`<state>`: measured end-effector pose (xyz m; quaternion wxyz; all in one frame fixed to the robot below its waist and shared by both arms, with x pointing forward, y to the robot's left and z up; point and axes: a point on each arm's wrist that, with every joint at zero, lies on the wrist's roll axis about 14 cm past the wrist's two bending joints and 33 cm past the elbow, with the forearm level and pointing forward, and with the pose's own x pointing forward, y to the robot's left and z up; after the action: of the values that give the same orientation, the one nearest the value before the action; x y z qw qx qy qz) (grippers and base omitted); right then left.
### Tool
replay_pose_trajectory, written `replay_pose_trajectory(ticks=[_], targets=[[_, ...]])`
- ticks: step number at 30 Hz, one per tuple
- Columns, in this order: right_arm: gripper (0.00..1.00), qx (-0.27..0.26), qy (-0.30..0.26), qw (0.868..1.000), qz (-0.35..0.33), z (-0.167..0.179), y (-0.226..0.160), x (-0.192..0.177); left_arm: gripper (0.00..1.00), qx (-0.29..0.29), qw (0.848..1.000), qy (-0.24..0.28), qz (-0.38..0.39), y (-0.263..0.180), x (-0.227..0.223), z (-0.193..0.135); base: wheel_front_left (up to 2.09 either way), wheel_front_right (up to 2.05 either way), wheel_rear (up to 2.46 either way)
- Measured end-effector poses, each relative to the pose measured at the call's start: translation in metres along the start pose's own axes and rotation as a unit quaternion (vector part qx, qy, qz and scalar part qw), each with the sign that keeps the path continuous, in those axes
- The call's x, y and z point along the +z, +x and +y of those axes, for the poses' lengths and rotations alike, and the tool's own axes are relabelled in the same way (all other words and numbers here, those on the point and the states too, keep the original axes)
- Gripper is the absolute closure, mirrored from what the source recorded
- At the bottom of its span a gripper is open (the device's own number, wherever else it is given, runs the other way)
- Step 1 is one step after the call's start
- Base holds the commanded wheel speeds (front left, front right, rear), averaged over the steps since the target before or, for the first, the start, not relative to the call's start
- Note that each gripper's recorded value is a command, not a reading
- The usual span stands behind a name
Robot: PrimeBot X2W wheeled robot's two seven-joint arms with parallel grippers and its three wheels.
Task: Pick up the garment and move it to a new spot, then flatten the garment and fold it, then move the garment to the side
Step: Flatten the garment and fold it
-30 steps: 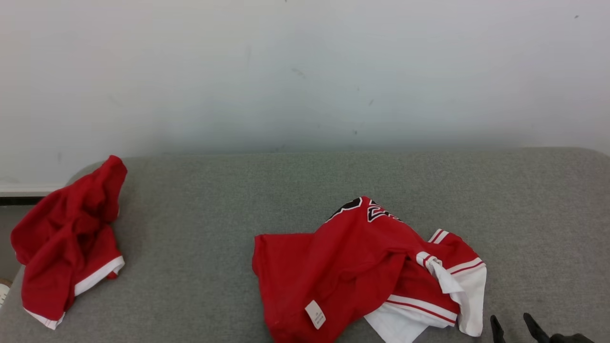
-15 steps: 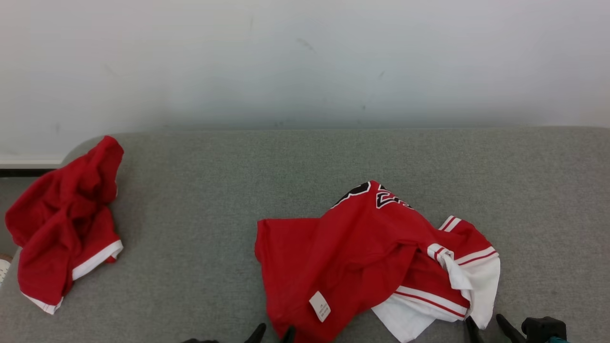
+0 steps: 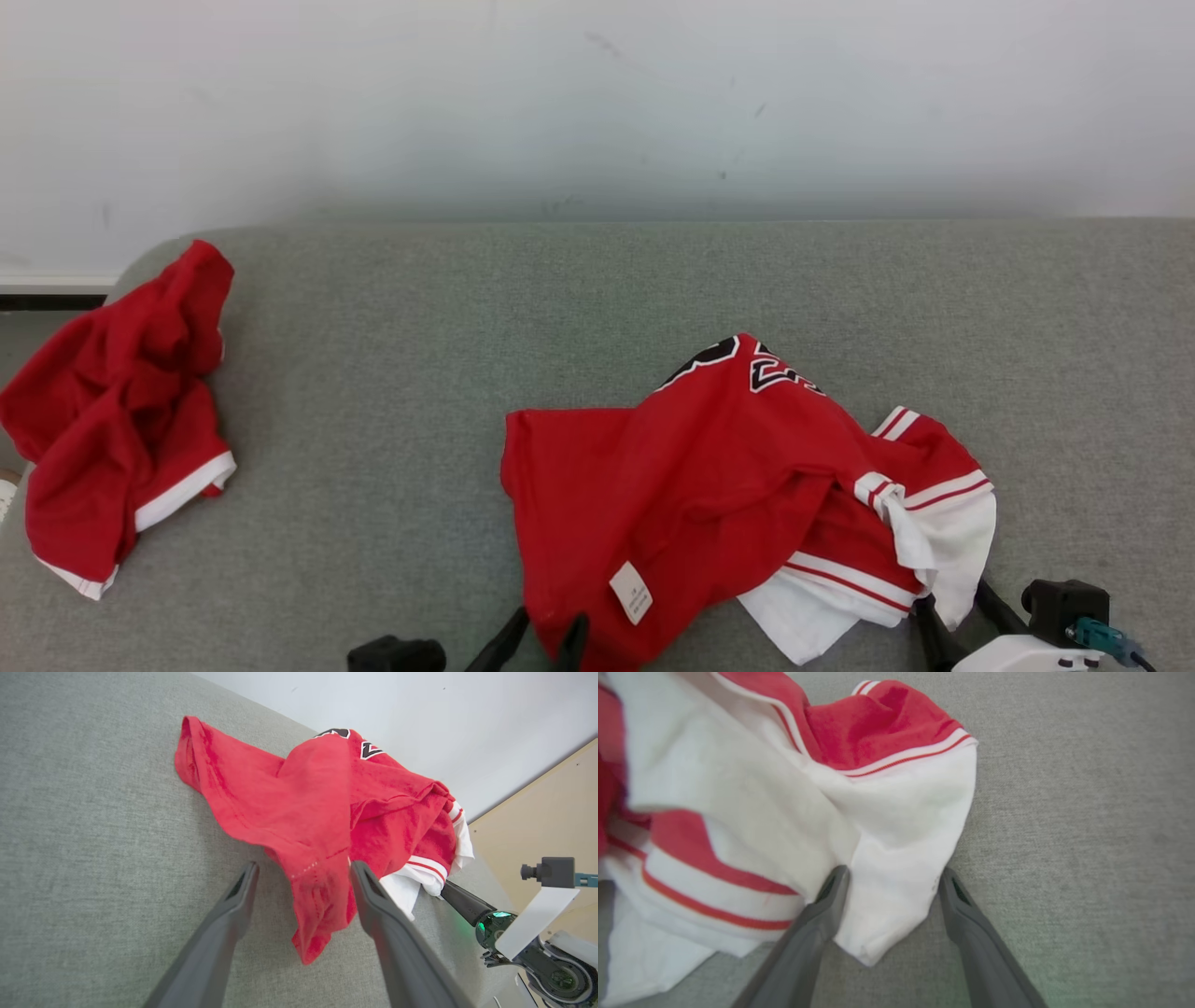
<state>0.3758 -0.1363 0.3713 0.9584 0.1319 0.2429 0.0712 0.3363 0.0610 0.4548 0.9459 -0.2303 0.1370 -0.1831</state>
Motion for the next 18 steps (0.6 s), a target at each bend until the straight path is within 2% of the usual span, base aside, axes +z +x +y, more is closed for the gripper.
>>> replay_pose_trajectory(ticks=[18], targets=[[0.0,0.003,-0.002,1.0,-0.004,0.002,0.0067,0.0012,0.0,-0.007,1.0,-0.025,0.016,0.0052,-0.0093,-0.003,0.0,0.0,0.0]])
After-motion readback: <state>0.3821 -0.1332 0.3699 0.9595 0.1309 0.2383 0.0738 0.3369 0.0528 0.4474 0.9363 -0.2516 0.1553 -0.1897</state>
